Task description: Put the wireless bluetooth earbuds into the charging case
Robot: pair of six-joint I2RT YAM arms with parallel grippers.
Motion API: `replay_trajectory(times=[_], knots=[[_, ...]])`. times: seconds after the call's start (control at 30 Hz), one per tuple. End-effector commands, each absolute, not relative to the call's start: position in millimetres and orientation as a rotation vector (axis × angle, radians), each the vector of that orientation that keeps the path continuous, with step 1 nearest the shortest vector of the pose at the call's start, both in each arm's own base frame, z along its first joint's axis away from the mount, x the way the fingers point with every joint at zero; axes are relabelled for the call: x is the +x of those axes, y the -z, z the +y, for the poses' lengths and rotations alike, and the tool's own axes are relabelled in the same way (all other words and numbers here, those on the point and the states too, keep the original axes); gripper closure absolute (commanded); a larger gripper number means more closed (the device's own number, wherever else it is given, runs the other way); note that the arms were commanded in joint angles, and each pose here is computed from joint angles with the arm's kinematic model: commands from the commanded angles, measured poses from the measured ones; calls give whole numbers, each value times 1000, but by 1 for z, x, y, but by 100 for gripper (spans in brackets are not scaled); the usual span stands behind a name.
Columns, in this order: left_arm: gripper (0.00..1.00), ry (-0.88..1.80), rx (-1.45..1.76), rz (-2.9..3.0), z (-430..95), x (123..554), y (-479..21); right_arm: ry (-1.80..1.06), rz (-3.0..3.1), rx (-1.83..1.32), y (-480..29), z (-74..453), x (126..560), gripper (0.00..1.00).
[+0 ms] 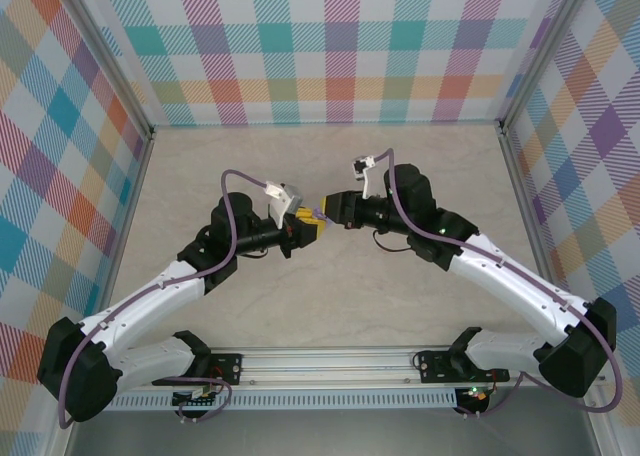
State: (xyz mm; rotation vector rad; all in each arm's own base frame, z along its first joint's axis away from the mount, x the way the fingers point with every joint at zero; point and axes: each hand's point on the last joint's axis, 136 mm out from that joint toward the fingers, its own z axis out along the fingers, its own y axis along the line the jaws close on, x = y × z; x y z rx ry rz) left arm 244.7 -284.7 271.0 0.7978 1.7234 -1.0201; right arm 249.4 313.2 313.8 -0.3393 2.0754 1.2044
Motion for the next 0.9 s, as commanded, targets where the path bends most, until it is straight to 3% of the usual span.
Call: replay_trajectory(times=[0.0,0.87], knots=[[90,1051,793,1689,-290,243,-292,-1204,1997,-365,-336,319,253,76],[90,1122,744,1692,-293,243,-306,-1134,2017,-380,-322,319,256,76]])
